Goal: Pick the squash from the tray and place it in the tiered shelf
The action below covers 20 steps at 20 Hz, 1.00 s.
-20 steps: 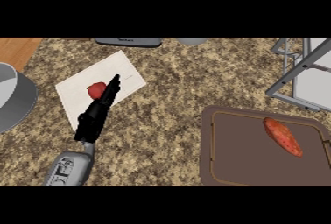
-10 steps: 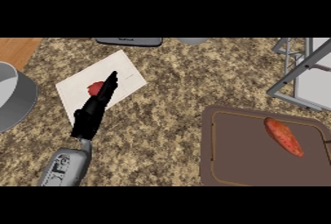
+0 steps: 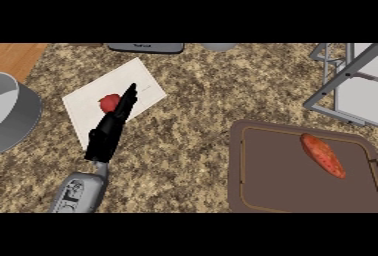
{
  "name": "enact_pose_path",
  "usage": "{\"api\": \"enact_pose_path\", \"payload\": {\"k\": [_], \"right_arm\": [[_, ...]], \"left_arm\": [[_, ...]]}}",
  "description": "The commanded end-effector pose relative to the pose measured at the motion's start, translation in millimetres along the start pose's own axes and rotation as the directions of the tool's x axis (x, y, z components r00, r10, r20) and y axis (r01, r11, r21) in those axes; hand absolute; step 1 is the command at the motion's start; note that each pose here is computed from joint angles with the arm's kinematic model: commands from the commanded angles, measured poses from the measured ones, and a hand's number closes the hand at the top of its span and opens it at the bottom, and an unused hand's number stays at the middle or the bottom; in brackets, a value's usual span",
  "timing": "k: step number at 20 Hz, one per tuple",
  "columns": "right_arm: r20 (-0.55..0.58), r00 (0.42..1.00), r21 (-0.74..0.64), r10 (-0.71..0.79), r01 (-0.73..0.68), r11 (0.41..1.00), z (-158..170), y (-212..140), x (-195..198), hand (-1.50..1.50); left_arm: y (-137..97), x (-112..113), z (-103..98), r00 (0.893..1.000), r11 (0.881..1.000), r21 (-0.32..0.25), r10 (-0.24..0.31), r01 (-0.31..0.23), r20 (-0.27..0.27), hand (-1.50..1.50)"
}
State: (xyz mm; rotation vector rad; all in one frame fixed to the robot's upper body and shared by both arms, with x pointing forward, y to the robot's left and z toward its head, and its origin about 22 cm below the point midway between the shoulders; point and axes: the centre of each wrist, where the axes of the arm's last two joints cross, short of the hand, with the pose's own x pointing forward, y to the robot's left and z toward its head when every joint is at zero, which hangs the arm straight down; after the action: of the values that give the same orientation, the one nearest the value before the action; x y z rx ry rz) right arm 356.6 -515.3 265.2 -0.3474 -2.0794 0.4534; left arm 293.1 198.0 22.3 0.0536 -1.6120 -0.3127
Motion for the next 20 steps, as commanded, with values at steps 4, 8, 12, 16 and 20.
{"api": "enact_pose_path", "payload": {"k": [4, 8, 12, 16, 20], "right_arm": [[0.048, 0.972, 0.048, -0.23, 0.227, 0.973, 7, -17, 6, -1.5], [0.042, 0.93, -0.065, -0.365, 0.367, 0.928, -4, -27, 23, -1.5], [-0.041, 0.929, -0.161, -0.367, 0.357, 0.92, 14, -59, 44, -1.5], [-0.133, 0.922, -0.195, -0.363, 0.335, 0.922, 21, -65, 44, -1.5], [-0.246, 0.93, -0.141, -0.274, 0.246, 0.959, 44, -84, 52, -1.5]], "left_arm": [[5, -6, 6, 1.0, 1.0, 0.015, 0.006, -0.006, -0.006, 0.0], [5, 0, -2, 1.0, 1.0, -0.006, -0.005, 0.005, 0.013, 0.0], [1, 4, -3, 1.0, 1.0, -0.008, -0.005, 0.005, 0.017, 0.0], [-5, 6, -6, 1.0, 1.0, -0.028, -0.003, 0.004, 0.025, 0.0], [0, 8, -5, 0.999, 1.0, -0.015, 0.007, -0.007, 0.04, 0.0]]}}
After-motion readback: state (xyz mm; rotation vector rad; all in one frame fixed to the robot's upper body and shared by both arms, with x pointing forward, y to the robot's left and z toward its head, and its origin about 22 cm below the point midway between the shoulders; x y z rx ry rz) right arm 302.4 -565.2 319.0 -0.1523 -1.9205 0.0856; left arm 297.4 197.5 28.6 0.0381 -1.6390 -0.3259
